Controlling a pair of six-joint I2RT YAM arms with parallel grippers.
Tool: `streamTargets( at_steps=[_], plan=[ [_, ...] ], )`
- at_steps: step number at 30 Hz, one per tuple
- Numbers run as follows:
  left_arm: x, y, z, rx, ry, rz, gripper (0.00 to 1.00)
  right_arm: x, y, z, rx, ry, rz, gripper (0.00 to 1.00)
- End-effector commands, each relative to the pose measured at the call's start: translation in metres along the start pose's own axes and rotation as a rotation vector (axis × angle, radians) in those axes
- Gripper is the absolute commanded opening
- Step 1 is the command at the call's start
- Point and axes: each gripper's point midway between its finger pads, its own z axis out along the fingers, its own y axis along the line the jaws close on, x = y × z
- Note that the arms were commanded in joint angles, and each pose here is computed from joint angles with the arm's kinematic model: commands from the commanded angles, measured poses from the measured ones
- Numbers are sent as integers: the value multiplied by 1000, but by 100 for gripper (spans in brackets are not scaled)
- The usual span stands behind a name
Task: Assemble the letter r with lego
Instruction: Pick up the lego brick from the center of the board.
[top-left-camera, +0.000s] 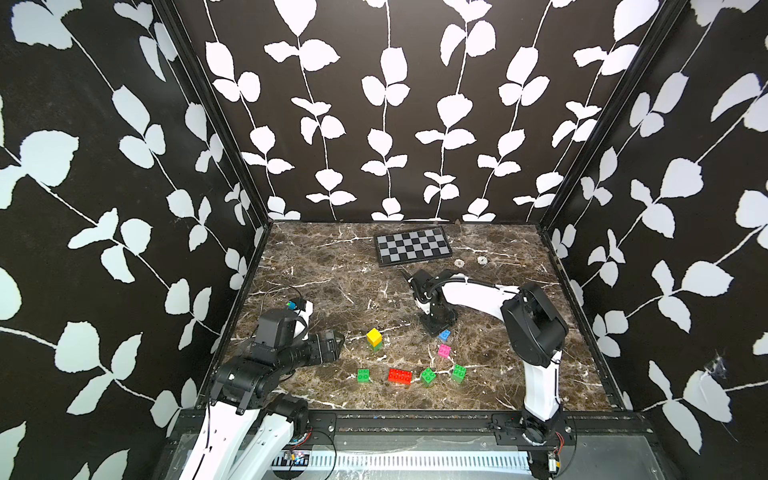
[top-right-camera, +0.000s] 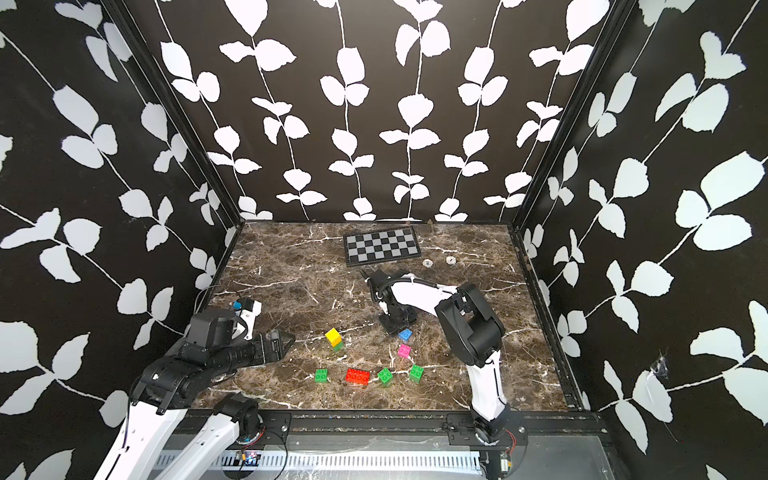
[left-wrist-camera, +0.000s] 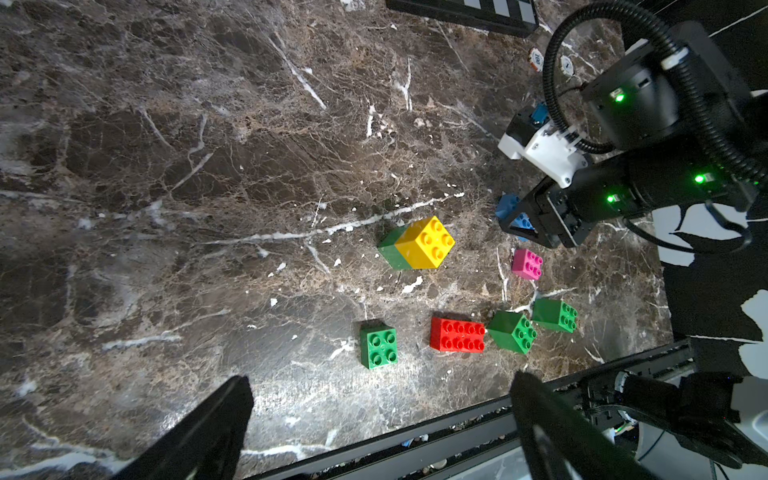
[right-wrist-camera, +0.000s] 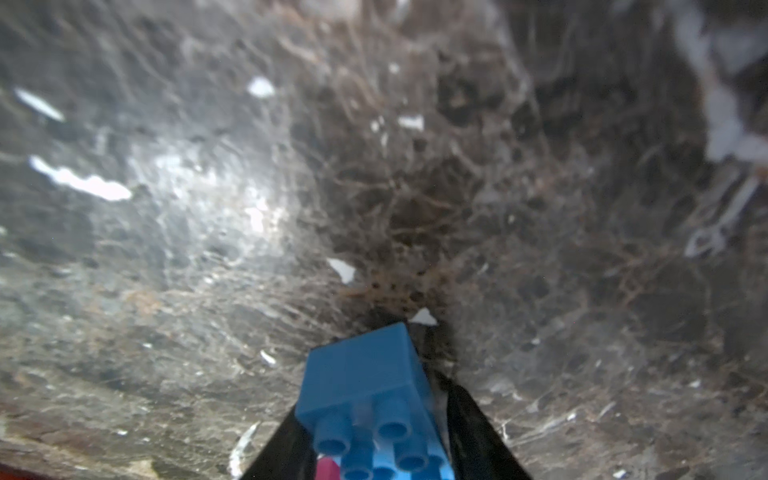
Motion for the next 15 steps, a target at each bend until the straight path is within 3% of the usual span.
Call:
streamTargets(
  at_steps=[1, 3, 8, 15],
  plan=[
    [2, 1, 1, -3, 7, 12, 99, 12, -5, -4, 10, 28, 54, 25],
    [2, 1, 1, -3, 5, 12, 99, 15, -8, -4, 20, 38, 110, 1],
    [-1, 0, 1, -6, 5, 26, 99, 21, -16, -13, 22, -14, 316, 0],
    [-7, -16, 7, 62, 51, 97, 99, 18, -6, -38, -182, -188, 694, 0]
  ],
)
